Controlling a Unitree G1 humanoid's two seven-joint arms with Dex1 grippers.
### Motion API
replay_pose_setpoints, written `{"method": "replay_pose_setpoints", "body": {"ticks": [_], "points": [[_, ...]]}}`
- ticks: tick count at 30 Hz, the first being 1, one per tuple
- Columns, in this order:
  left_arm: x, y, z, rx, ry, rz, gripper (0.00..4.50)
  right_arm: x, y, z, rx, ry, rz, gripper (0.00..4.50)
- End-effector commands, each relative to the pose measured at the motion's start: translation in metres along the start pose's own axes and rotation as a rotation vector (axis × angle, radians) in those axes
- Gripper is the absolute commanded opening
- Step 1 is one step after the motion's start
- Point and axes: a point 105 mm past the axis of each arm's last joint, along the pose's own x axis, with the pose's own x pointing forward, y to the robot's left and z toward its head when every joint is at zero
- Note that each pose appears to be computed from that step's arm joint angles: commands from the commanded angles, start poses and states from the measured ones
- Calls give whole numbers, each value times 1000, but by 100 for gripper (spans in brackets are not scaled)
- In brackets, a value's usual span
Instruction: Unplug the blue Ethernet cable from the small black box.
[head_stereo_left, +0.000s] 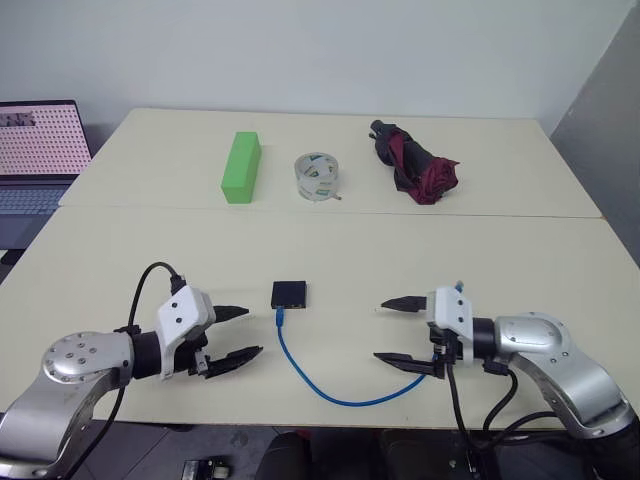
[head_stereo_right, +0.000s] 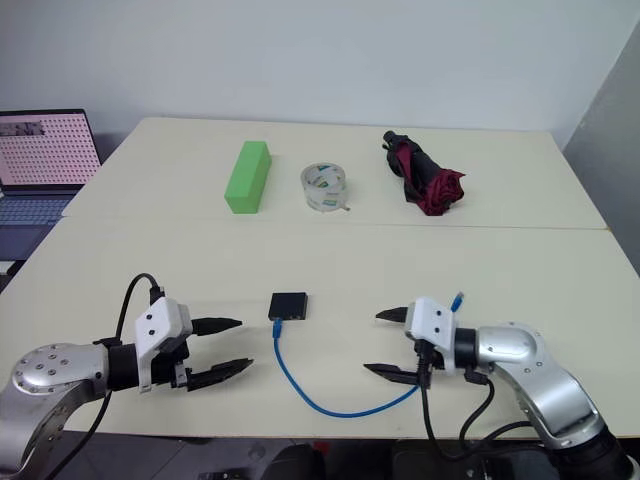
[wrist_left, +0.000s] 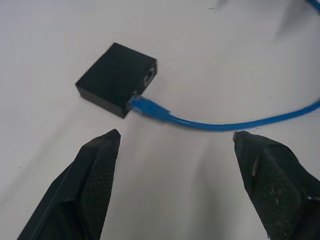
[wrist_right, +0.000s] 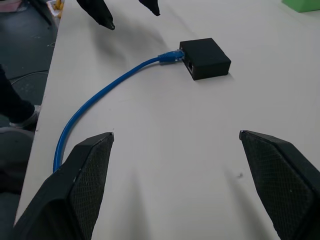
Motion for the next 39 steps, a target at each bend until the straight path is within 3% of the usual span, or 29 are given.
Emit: {"method": "replay_pose_setpoints", "body": {"ticks": [1,6,16,25,28,39], "points": [[-8,-4,6,32,6,-18,385,23,15,12,-32,-36,81,427],[-10,-4,11,26,-6,-26,385,36,28,7,-55,-12,155,427],[-6,-19,22,42,-24,-78,385,-21,24,-7,-90,131,180,427],[3,-27,30,56,-47,-114,385,-41,24,-34,-218,290,252,427],[4,-28,31,55,-49,-115,391,-43,21,-38,-230,308,247,380],[7,-26,35,64,-61,-122,391,-54,12,-53,-318,394,294,103]]}}
